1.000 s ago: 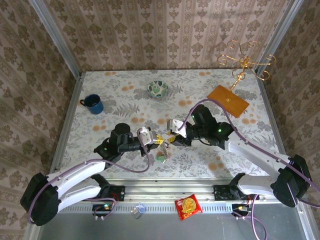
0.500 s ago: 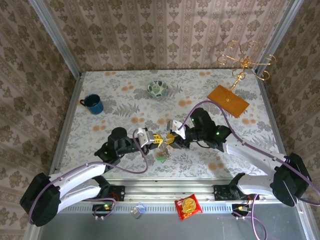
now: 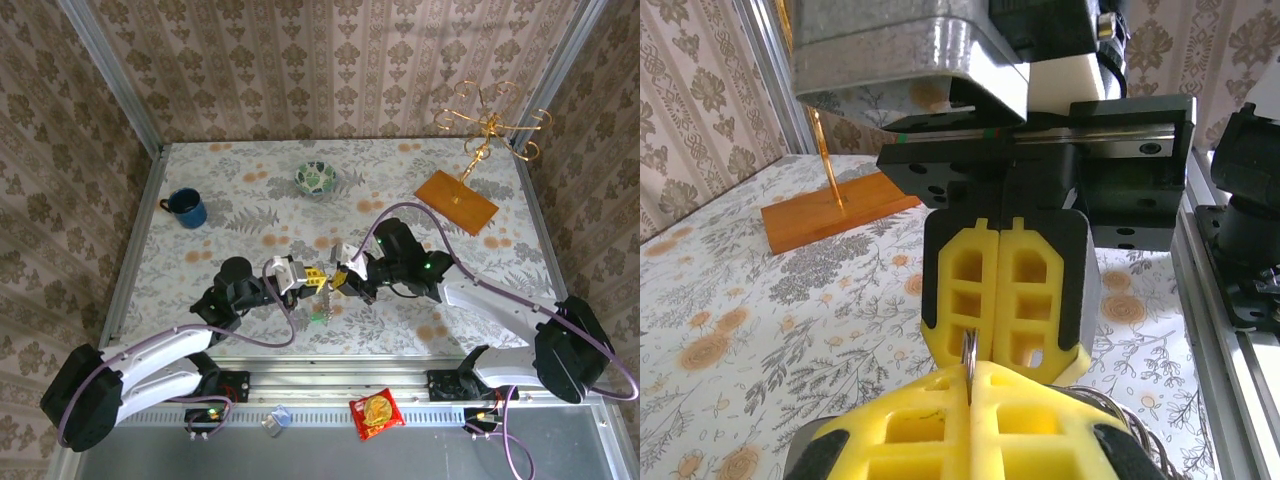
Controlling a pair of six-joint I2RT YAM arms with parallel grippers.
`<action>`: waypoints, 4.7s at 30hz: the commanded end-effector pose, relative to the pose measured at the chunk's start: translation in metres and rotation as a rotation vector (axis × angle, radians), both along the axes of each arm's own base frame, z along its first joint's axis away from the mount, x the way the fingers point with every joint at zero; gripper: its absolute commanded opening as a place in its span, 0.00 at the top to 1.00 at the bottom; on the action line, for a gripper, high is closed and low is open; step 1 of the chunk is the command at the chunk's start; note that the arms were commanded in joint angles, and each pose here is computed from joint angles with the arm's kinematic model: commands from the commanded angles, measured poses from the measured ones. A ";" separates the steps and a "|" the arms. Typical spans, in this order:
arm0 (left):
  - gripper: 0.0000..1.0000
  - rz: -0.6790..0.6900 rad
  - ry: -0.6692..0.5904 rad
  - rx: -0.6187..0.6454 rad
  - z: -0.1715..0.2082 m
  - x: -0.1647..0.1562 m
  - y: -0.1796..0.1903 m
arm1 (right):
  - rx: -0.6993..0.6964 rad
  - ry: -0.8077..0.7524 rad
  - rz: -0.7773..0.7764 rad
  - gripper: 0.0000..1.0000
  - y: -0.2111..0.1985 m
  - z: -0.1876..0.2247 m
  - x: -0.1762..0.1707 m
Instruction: Put the keys on the keyring
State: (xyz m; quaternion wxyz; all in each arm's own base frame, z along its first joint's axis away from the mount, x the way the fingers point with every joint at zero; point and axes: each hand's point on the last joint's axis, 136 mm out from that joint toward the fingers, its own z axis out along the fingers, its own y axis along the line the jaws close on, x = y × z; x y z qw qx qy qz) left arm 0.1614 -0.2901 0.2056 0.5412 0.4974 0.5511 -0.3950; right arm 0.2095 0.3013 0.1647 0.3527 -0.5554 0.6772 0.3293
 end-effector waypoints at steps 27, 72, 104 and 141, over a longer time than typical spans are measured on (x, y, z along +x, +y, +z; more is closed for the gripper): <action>1.00 -0.025 -0.052 -0.059 0.017 -0.004 0.001 | 0.124 -0.173 -0.062 0.69 -0.020 0.045 0.000; 1.00 -0.067 -0.055 -0.076 0.023 -0.011 -0.001 | 0.167 -0.125 -0.007 0.76 0.002 0.051 0.010; 1.00 -0.066 -0.058 -0.080 0.024 -0.012 -0.001 | 0.165 -0.119 -0.032 0.69 -0.005 0.045 0.002; 1.00 -0.070 -0.057 -0.064 0.022 -0.013 -0.004 | 0.064 -0.207 -0.151 0.90 -0.002 0.017 0.001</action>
